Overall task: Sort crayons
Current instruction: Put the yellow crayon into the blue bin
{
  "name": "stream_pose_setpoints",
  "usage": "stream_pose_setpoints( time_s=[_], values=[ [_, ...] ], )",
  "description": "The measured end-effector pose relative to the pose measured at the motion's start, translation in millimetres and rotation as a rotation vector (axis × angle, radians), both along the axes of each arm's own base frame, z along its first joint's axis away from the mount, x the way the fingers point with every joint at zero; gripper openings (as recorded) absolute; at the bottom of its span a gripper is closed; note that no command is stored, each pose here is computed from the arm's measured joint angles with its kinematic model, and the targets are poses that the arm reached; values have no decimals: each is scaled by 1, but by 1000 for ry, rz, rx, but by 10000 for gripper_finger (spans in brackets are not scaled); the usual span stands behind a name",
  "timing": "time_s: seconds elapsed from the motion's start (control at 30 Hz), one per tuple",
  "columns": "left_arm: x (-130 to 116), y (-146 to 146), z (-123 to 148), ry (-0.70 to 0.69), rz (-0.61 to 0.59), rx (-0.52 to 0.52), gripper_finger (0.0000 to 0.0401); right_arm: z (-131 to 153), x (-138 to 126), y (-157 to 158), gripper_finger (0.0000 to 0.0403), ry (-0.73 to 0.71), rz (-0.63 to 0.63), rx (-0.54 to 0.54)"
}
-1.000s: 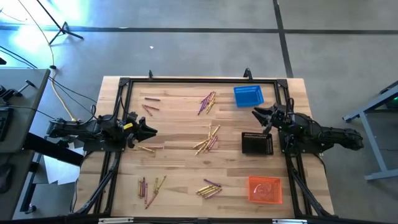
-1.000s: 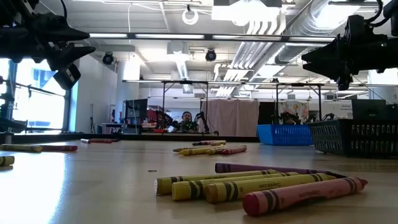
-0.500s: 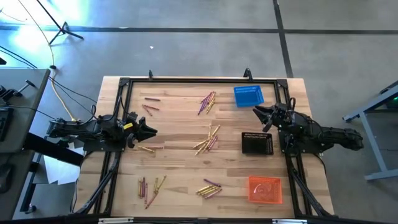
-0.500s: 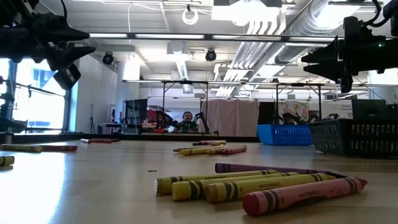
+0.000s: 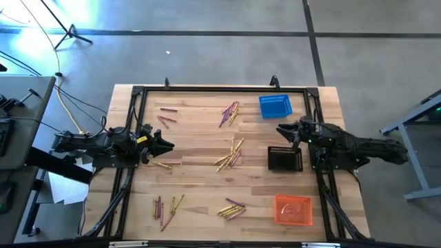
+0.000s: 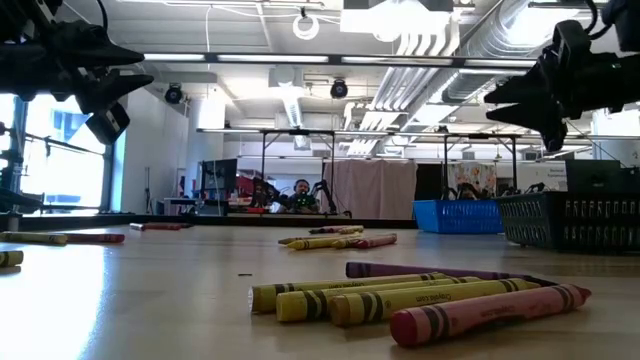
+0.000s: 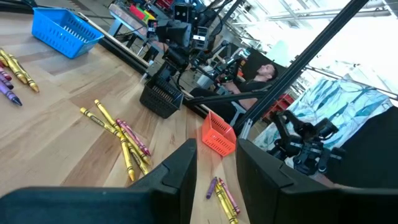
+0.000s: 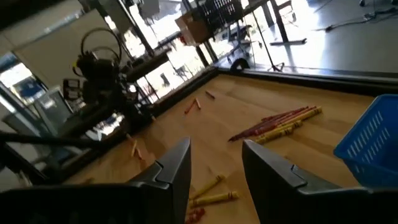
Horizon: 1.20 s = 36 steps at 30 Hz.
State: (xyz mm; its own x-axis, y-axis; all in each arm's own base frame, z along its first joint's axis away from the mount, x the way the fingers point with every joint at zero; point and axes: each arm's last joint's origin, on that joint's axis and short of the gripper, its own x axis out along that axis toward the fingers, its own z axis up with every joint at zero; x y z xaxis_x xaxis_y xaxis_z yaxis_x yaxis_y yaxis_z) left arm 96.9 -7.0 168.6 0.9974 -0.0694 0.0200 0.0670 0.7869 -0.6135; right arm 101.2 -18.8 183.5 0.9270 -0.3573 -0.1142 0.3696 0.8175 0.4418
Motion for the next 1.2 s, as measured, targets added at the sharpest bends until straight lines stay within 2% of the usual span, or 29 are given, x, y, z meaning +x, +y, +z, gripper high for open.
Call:
stream_pose_setpoints(
  time_s=[0.17,0.27,0.33,0.43,0.57,0.73,1.03,1.13,1.2],
  values=[
    [0,0,0,1,0,0,99,29,25,-2,130,170,68,-115],
    [0,0,0,0,0,0,99,43,51,-4,130,344,132,-187],
    [0,0,0,0,0,0,99,46,71,-6,130,510,170,-222],
    [0,0,0,0,0,0,99,47,98,-12,130,748,219,-233],
    [0,0,0,0,0,0,99,47,129,-20,130,951,293,-225],
    [0,0,0,0,0,0,99,46,161,-28,130,1044,492,-288],
    [0,0,0,0,0,0,99,7,193,-43,130,1225,801,-587],
    [0,0,0,0,0,0,99,-10,198,-46,130,1276,877,-623],
    [0,0,0,0,0,0,99,-20,202,-47,130,1303,868,-633]
  ],
)
